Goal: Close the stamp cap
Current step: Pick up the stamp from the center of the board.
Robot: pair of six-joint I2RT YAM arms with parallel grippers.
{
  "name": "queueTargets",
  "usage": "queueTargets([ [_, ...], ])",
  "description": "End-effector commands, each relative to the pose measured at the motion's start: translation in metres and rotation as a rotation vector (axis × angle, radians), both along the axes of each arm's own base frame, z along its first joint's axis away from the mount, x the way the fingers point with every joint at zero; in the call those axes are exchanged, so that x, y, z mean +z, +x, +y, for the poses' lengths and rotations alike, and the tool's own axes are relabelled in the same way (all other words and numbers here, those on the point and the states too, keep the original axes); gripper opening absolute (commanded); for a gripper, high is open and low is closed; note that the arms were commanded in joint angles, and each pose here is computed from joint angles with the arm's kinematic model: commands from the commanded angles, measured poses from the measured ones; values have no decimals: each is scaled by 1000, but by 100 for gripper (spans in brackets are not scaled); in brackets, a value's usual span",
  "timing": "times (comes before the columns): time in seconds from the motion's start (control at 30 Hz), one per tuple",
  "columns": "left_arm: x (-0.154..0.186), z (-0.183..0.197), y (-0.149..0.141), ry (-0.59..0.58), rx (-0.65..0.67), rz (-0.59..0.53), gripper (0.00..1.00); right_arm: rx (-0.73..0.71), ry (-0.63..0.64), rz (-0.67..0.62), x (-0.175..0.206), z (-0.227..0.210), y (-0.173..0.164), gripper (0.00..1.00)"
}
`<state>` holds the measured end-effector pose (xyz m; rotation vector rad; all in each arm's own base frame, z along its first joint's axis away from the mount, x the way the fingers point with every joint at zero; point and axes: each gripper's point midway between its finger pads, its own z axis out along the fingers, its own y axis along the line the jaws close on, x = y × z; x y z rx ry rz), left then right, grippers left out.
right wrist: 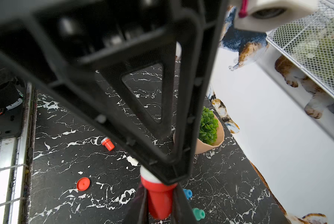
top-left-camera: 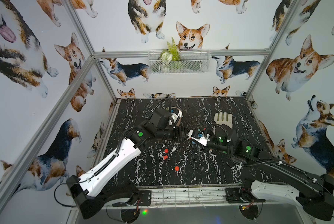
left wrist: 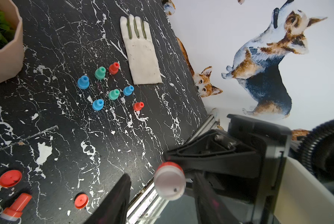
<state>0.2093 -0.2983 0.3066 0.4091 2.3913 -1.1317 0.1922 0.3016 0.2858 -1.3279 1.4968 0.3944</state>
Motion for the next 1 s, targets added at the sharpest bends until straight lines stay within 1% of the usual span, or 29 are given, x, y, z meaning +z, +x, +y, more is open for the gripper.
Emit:
queueTargets([
  [0.0, 4, -6, -5, -19, -24, 24, 54, 22, 14, -20, 9, 1, -3, 7],
  [0.1, 5, -11, -8, -29, -46, 32, 53, 25, 25, -32, 14, 0, -4, 7],
  [0.3, 4, -15, -13, -31, -70, 42, 47, 27, 24, -53, 17, 0, -4, 7],
  [0.53, 6, -17, -17, -42, -88, 45, 36, 33, 22, -56, 17, 2, -4, 7],
  [0.67, 6, -18, -18, -44, -97, 48, 34, 31, 25, -61, 18, 3, -4, 8],
  [0.8, 8, -18, -20, -49, -102, 42, 25, 28, 22, -62, 18, 2, -4, 8],
  [0.87, 10, -17, -20, -52, -101, 40, 22, 28, 25, -65, 19, 1, -4, 9],
  [0.97, 17, -18, -21, -74, -101, 27, 19, 25, 41, -75, 25, 0, -5, 16],
])
